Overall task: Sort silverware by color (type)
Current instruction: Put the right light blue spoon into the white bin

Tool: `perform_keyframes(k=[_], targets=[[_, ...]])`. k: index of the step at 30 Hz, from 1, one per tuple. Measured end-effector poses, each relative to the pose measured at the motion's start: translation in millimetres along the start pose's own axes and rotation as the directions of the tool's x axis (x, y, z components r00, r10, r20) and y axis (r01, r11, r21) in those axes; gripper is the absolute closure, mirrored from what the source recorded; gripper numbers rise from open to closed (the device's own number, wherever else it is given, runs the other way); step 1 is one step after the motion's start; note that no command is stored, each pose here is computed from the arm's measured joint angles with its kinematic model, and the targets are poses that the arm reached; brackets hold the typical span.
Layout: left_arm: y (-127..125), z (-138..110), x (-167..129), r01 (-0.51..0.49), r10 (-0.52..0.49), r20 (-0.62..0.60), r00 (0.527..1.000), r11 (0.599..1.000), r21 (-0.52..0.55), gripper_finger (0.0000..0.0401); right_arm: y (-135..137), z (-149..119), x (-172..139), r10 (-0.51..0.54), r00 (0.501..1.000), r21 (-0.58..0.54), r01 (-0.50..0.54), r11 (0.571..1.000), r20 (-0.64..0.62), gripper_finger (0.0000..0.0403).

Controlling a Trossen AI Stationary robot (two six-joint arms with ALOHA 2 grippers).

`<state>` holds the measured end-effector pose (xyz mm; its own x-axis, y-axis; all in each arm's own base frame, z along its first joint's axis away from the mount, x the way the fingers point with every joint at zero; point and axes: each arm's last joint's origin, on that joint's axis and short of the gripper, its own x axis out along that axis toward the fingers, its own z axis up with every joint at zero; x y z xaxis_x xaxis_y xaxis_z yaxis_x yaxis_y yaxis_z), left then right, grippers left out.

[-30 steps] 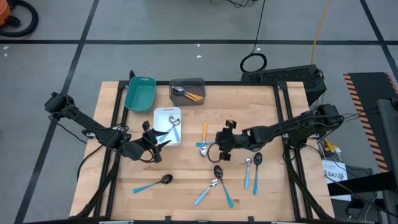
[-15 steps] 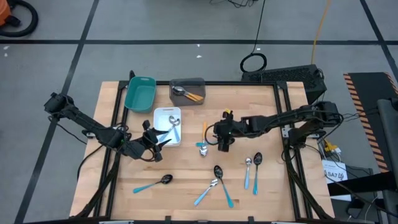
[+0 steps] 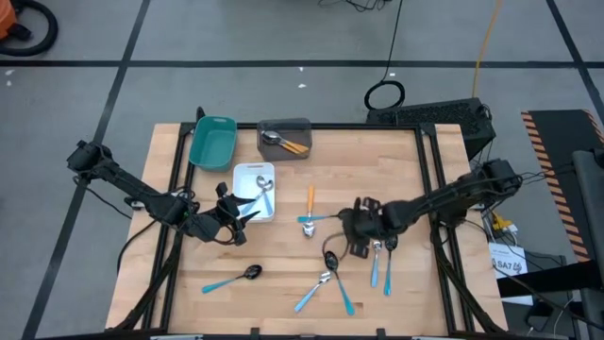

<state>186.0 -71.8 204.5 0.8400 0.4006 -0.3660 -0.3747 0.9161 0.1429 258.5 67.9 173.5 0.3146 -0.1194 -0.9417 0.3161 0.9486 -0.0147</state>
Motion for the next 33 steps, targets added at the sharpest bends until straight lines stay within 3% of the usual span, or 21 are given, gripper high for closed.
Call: perform_keyframes(k=[7, 12, 18, 24, 33], targets=[[0, 0, 0, 0.000, 0.000, 0.001, 1.000, 1.000, -0.008, 0.0227, 26, -29, -24, -0.017, 0.981, 0.120, 0.040, 0.992, -0.192, 0.0243], [0, 0, 0, 0.000, 0.000, 0.001, 1.000, 1.000, -0.013, 0.0226, 50, -43, -41, 0.031, 0.975, 0.267, 0.029, 0.963, -0.218, 0.0243], [0, 0, 0, 0.000, 0.000, 0.001, 1.000, 1.000, -0.016, 0.0226, 65, -60, -46, 0.026, 0.981, 0.353, 0.045, 0.935, -0.193, 0.0243], [0, 1, 0, 0.001, -0.001, 0.005, 1.000, 1.000, -0.021, 0.0227, 67, -62, -46, -0.030, 0.993, 0.379, 0.073, 0.923, -0.118, 0.0243], [0, 0, 0, 0.001, -0.001, 0.004, 1.000, 1.000, -0.019, 0.0226, 73, -65, -19, -0.080, 0.969, 0.345, 0.160, 0.925, -0.235, 0.0243]])
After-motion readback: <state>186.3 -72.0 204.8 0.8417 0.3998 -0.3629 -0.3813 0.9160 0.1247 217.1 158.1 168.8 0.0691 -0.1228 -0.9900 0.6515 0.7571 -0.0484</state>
